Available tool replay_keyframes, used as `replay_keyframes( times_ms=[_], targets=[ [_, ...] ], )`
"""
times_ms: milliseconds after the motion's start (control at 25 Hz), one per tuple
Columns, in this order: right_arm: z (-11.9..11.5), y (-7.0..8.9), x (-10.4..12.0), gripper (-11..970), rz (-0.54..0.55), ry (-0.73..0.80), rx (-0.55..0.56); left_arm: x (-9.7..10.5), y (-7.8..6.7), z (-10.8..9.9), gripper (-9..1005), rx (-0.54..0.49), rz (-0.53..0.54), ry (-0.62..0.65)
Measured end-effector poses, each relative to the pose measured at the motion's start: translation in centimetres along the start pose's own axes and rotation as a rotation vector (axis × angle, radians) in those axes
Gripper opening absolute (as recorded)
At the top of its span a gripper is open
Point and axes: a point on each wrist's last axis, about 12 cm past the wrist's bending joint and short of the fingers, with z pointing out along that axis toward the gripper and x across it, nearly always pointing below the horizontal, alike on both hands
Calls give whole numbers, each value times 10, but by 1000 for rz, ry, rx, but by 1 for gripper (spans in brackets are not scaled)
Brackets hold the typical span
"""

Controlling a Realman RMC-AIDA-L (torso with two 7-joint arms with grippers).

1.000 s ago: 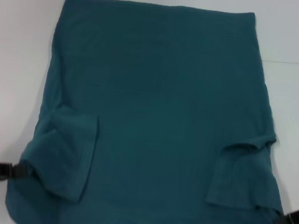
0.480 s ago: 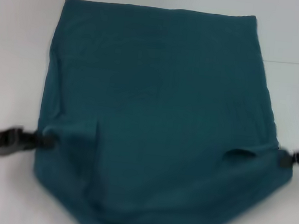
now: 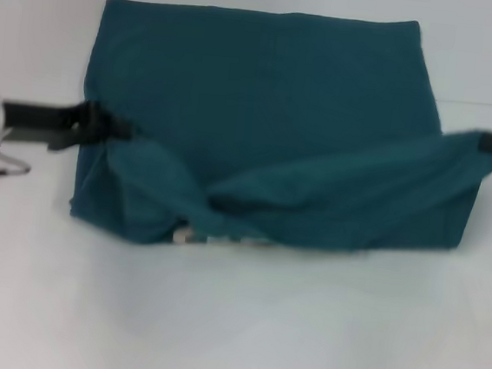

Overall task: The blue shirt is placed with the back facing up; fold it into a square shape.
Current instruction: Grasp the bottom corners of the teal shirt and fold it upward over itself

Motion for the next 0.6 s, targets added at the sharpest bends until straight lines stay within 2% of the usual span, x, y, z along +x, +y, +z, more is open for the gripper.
replay_keyframes(
  times_ms=[80, 200, 320, 360, 480, 600],
  targets=[
    [7, 0, -6, 49, -2, -64, 19, -14, -8, 10, 22, -37, 28, -30],
    [25, 0, -12, 51, -25, -127, 69, -23, -13, 27, 22, -107, 67, -83],
    [47, 4, -15, 52, -78, -118, 123, -24, -15, 39, 22, -167, 100, -128],
    [56, 6, -15, 53, -103, -106, 144, -21, -16, 51, 22, -230, 145, -164],
    [76, 10, -14, 54, -170, -87, 228, -19, -18, 60, 22, -274, 197, -182],
    [87, 11, -15, 56, -187, -116, 285, -19, -21, 65, 22, -301, 260, -200]
  ],
)
